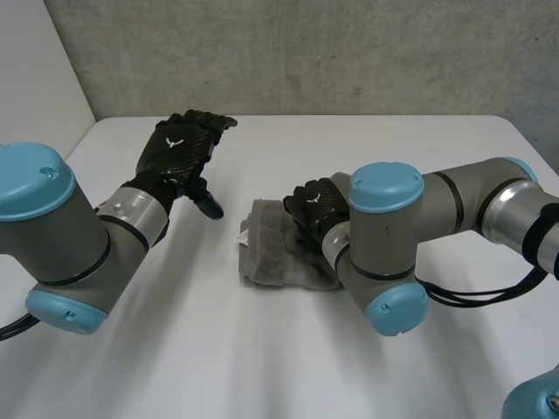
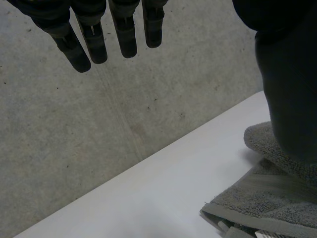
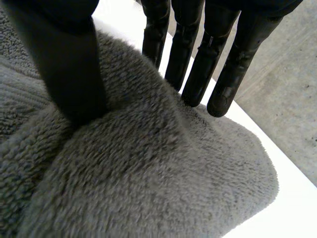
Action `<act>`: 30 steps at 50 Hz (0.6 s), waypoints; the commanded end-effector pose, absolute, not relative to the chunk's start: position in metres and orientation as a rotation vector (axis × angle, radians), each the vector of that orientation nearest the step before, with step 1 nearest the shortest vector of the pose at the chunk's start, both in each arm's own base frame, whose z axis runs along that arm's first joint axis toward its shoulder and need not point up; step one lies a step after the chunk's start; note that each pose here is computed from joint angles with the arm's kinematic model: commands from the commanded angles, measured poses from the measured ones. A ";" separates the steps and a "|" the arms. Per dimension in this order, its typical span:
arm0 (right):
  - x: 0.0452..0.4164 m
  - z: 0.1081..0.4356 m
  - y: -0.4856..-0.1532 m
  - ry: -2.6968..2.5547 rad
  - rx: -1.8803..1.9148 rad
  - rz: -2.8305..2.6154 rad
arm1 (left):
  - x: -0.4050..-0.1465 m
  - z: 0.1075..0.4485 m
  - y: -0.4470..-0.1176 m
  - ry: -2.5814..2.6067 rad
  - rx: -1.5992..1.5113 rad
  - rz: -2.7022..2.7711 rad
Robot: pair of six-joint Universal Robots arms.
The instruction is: Fold the towel.
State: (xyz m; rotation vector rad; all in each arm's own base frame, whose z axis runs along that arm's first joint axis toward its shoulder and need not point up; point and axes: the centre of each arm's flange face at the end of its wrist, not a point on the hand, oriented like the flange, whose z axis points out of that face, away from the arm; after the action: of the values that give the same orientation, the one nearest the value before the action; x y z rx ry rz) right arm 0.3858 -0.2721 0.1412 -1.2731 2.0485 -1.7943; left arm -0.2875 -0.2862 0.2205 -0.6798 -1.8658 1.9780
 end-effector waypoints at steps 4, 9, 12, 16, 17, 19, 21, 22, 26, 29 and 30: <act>0.396 0.153 -0.258 1.982 -1.285 -1.799 | -0.286 0.221 -0.288 -1.868 -0.672 1.984; 0.407 0.179 -0.241 1.864 -1.292 -1.842 | -0.284 0.225 -0.290 -1.864 -0.662 1.997; 0.418 0.181 -0.224 1.766 -1.352 -1.789 | -0.283 0.227 -0.291 -1.858 -0.657 2.005; 0.426 0.176 -0.208 1.682 -1.430 -1.713 | -0.280 0.228 -0.293 -1.862 -0.647 2.015; 0.429 0.169 -0.199 1.650 -1.476 -1.678 | -0.280 0.228 -0.293 -1.862 -0.647 2.015; 0.432 0.163 -0.190 1.616 -1.527 -1.650 | -0.276 0.230 -0.296 -1.867 -0.637 2.025; 0.434 0.156 -0.185 1.599 -1.574 -1.634 | -0.275 0.231 -0.297 -1.868 -0.631 2.032; 0.434 0.149 -0.183 1.595 -1.610 -1.628 | -0.275 0.231 -0.297 -1.868 -0.631 2.032; 0.434 0.137 -0.182 1.592 -1.665 -1.612 | -0.272 0.231 -0.299 -1.876 -0.618 2.041; 0.434 0.130 -0.182 1.603 -1.686 -1.602 | -0.271 0.231 -0.300 -1.878 -0.615 2.043; 0.434 0.130 -0.183 1.617 -1.679 -1.607 | -0.271 0.231 -0.300 -1.878 -0.615 2.043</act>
State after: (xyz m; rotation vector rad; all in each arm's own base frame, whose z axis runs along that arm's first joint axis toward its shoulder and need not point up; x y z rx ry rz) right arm 0.4348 -0.1812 0.1427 -1.6417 1.5867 -1.6141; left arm -0.2728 -0.2984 0.2313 -0.6233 -1.8721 2.0374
